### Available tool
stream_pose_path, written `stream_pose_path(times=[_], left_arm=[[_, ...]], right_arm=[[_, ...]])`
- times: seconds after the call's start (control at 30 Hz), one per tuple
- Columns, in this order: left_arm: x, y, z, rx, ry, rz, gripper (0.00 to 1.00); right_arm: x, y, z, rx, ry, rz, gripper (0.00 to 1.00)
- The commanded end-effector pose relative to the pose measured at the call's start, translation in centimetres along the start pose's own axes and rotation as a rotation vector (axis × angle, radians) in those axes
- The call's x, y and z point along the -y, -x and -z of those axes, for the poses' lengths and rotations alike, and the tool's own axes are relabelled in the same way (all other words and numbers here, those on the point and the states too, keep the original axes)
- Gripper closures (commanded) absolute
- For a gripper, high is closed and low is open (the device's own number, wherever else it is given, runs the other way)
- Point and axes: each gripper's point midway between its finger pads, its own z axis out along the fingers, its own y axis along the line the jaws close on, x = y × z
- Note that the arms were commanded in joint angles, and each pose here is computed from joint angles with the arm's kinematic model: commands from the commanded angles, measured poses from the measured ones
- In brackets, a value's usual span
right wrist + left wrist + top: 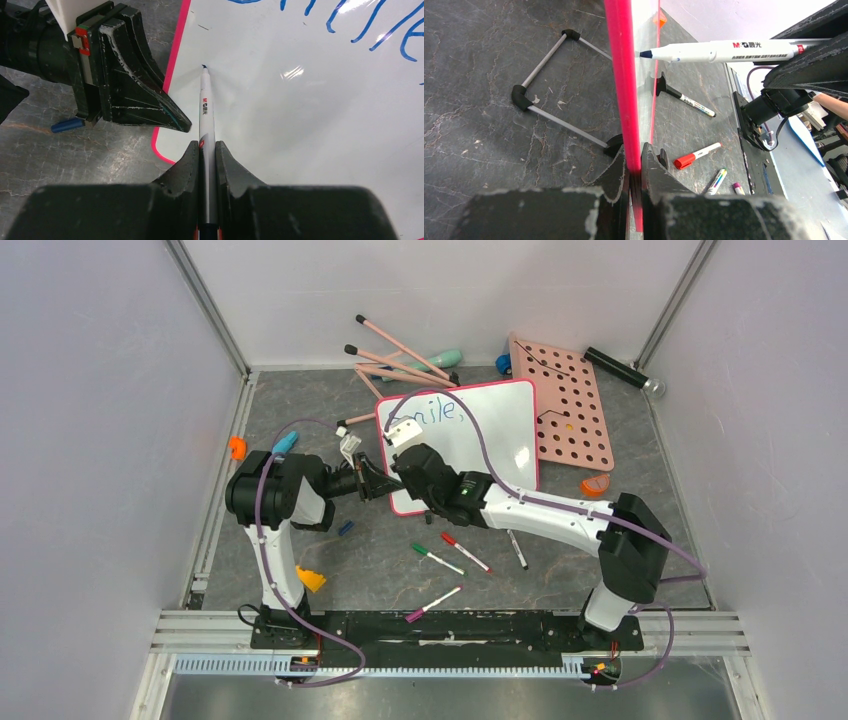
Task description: Write a sentence on the whiteboard
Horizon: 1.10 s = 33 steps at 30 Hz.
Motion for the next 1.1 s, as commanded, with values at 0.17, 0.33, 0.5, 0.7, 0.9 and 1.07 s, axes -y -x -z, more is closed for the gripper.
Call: stream_pose_path(times=[0.17,0.33,0.5,0.7,0.9,1.07], left_arm=[[-2.7,-0.6,0.2,0.022,0.062,-0.239,0.97],[-2.7,-0.6,0.2,0.021,0.061,-0.238,0.97],[-2.7,-0.6,0.2,0.022,0.063,-0.237,0.97],[-2.7,-0.6,0.2,0.022,0.063,-0.237,0.97],[-2.7,-0.6,0.2,0.022,0.061,-0.239,0.97],[-2.8,-0.5,0.2,0.022,0.062,-0.239,0.97]], right_arm=[[0.6,2.4,-0.3,0.042,-0.067,-0.004,1.0],[0.7,2.3,-0.6,0.035,-0.077,0.006,1.0],[0.1,2.0,-0.9,0.025,-0.051,0.014,1.0],[-0.5,1.3,-1.1,0.001,-0.017,0.031,1.0],[-0.2,0.3,-0.9,-0.022,-0.021,0.049,1.0],[0.8,0.0,-0.3,-0.02,-0.06,0.045,1.0]])
